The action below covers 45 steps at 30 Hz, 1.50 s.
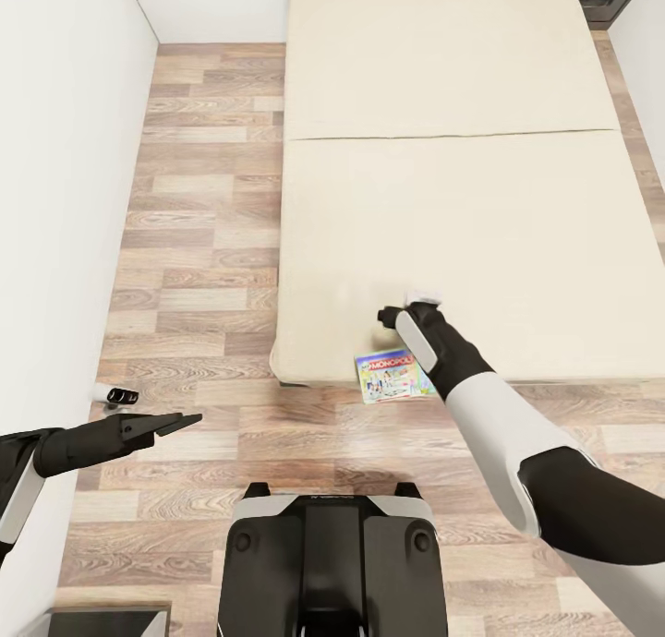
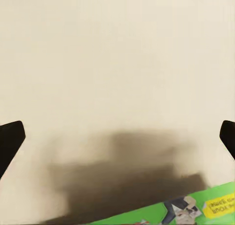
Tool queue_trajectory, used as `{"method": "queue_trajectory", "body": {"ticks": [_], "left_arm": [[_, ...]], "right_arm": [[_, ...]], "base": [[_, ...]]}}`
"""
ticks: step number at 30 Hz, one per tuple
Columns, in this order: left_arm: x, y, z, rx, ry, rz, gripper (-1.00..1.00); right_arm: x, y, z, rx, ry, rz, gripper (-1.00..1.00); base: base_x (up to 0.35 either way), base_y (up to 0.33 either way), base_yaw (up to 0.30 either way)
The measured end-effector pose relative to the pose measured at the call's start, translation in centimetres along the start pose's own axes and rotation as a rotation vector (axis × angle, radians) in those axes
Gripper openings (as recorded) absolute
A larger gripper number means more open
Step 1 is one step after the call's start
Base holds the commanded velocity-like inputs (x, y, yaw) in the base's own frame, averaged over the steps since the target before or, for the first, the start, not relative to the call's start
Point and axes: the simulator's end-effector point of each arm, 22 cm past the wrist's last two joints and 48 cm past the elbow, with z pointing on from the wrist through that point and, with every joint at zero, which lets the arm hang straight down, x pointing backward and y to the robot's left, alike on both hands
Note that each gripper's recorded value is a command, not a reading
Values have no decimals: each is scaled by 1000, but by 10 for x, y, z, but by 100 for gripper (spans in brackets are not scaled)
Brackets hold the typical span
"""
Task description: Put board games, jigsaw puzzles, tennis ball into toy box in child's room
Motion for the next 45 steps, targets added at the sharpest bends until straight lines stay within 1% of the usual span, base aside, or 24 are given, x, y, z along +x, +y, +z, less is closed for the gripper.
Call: {"method": "queue_trajectory", "body": {"ticks": [4,10,16,18,20,23,24,26,28,29,31,32,34,35,36,37,38,39,40,41,43,45], "left_arm": [[0,0,0,1,0,0,100],[0,0,0,1,-1,0,100],[0,0,0,1,0,0,100],[0,-1,-1,1,0,1,100],[0,-1,-1,1,0,1,100],[0,-1,-1,1,0,1,100],[0,-1,-1,1,0,1,100],[0,-1,-1,1,0,1,100],[0,-1,-1,2,0,1,100],[0,-1,-1,2,0,1,100],[0,-1,-1,2,-1,1,100],[0,-1,-1,3,-1,1,100],[0,-1,-1,3,-1,1,100],[0,-1,-1,3,-1,1,100],[0,-1,-1,3,-1,1,100],[0,-1,-1,3,-1,0,100],[0,-1,0,3,-1,0,100],[0,-1,0,3,-1,1,100],[0,-1,0,4,-1,1,100],[0,-1,0,4,-1,1,100],[0,-1,1,5,-1,2,100],[0,-2,1,6,-1,4,100]], "right_arm": [[-17,7,-9,-20,-31,0,100],[-30,14,-19,-43,-44,-3,100],[-33,16,-22,-53,-44,-4,100],[-32,17,-22,-59,-38,-1,100],[-31,22,-25,-82,-19,11,100],[-35,43,-40,-179,19,41,100],[-38,54,-51,-235,28,51,100],[-38,62,-63,-294,34,58,100],[-33,73,-90,-423,34,76,100],[-31,75,-98,-461,31,82,100],[-12,78,-131,-615,28,125,100],[11,69,-148,-702,46,172,100],[36,58,-152,-742,81,217,100],[53,48,-156,-774,104,260,100],[63,43,-159,-792,117,285,100],[77,36,-164,-825,134,326,100],[84,33,-167,-845,142,350,100],[94,29,-173,-886,152,391,100],[103,26,-181,-930,159,431,100],[107,24,-185,-954,161,451,100],[116,17,-200,-1032,151,512,100],[120,12,-206,-1055,137,543,100]], "base": [[0,0,0],[0,0,0],[0,0,0],[0,0,0],[0,0,0],[0,0,0],[0,0,0],[0,0,0],[0,0,0],[0,0,0],[0,0,0],[0,0,0],[0,0,0],[0,0,0],[0,0,0],[0,0,0],[0,0,0],[0,0,0],[0,0,0],[0,0,0],[0,0,-10],[0,0,-36]]}}
